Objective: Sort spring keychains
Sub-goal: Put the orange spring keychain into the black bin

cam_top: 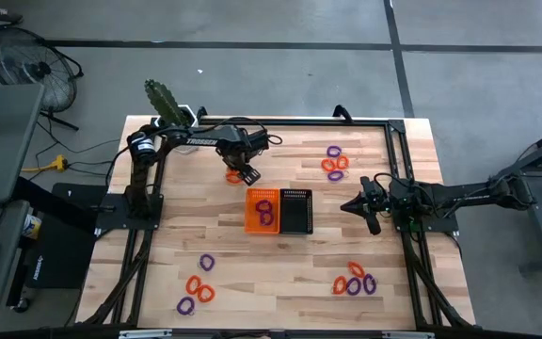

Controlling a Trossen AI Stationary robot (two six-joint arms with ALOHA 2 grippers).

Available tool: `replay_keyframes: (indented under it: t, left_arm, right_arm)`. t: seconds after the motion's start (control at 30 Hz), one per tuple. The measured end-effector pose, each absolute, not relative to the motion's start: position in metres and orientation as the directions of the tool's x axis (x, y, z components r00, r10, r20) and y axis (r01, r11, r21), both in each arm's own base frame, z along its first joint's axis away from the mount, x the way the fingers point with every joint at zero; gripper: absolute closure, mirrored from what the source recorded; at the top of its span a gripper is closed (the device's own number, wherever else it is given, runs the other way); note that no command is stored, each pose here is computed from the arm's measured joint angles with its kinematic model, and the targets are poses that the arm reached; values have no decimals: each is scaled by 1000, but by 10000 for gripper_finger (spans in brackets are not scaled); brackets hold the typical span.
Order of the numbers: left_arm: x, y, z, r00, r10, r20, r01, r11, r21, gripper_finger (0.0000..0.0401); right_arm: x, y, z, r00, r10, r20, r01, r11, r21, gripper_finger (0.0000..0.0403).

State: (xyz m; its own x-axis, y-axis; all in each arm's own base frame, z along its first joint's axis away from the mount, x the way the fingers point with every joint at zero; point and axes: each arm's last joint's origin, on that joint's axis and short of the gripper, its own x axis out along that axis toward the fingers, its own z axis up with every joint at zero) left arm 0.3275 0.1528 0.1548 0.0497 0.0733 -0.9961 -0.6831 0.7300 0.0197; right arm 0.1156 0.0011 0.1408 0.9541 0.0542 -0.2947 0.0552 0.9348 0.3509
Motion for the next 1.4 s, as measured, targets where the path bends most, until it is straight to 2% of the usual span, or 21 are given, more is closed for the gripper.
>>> replay_keyframes:
  t: [0.47, 1.0, 1.2, 1.4]
  left_arm:
    - [326, 150, 154, 48, 25, -999, -655, 755, -12, 224]
    - [325, 150, 154, 38, 26, -999, -628, 778, -4, 370]
    - [327, 152, 161, 42, 65, -997, -615, 788, 25, 383]
    - [327, 153, 192, 121, 123, -985, -607, 794, 25, 380]
  right_arm:
    - [116, 1, 141, 954, 54, -295, 56, 935, 351, 391]
    - [116, 1, 141, 954, 54, -295, 56, 935, 351, 391]
    - [116, 1, 141, 954, 54, -295, 55, 935, 351, 391]
    - [116, 1, 141, 954, 54, -295, 55, 935, 351, 391]
